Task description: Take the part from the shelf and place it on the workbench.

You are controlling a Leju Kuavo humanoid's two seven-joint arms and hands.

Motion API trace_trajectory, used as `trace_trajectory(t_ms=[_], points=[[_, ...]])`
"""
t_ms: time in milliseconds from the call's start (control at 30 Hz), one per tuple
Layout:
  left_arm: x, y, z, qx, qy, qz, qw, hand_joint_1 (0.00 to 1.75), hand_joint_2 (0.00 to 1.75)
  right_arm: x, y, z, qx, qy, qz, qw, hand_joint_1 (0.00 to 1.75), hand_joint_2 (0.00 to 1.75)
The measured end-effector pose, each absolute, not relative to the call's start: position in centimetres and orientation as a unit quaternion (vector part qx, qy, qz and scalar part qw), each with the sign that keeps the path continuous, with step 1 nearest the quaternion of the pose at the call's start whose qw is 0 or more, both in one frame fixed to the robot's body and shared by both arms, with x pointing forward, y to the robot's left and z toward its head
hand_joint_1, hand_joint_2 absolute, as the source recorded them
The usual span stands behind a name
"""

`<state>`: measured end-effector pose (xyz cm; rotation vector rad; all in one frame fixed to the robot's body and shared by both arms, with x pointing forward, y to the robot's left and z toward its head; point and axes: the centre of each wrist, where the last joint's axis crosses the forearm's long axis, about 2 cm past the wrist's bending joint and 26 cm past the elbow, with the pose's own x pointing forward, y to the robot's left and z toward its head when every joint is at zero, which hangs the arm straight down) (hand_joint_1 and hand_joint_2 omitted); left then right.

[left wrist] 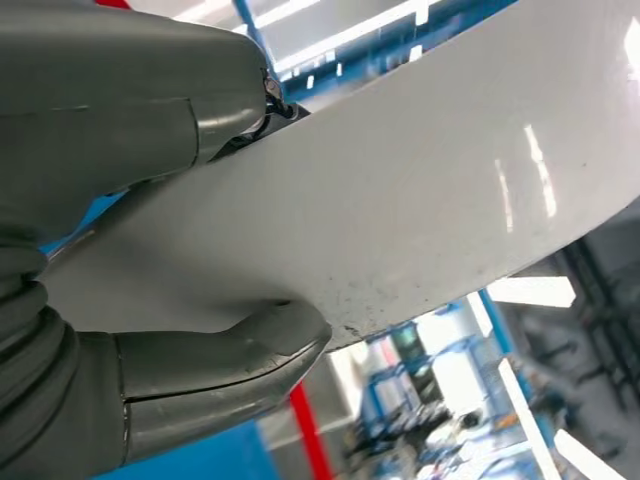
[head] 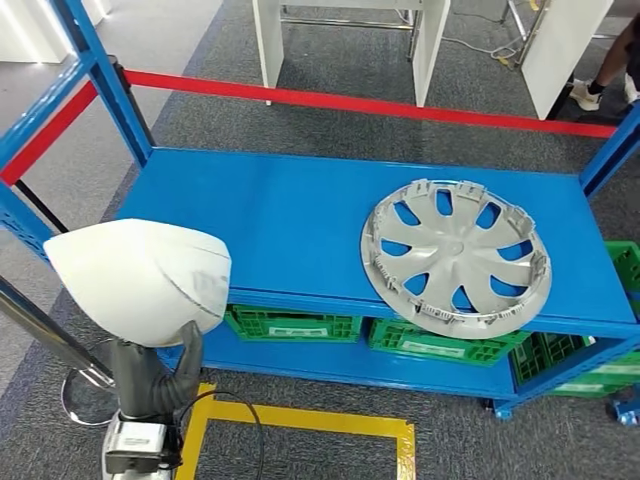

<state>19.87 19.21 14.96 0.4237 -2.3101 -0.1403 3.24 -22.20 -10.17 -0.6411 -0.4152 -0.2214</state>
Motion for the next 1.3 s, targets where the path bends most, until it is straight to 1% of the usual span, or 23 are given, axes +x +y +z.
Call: trace_trajectory(t_ms=[200,400,567,867,1300], points=[[16.7,20.4,13.8,0.159,-0.899,0.001,0.408,1.75,1.75,3.0,-22.2,-10.2,-0.305,-0.191,-0.117,0.925,0.00,1.75],[15.2,22.1,12.7,0.170,-0.882,0.032,0.438,1.75,1.75,3.3,-21.9,-10.2,-0.274,-0.187,-0.116,0.936,0.00,1.75],[14.6,23.5,12.3,0.189,-0.870,0.048,0.452,1.75,1.75,3.5,-21.5,-10.3,-0.214,-0.193,-0.129,0.949,0.00,1.75],[14.2,24.3,12.2,0.213,-0.861,0.062,0.457,1.75,1.75,3.8,-21.2,-10.3,-0.198,-0.195,-0.134,0.951,0.00,1.75],[13.5,24.7,11.9,0.216,-0.852,0.070,0.471,1.75,1.75,4.1,-21.0,-10.3,-0.168,-0.194,-0.140,0.956,0.00,1.75]])
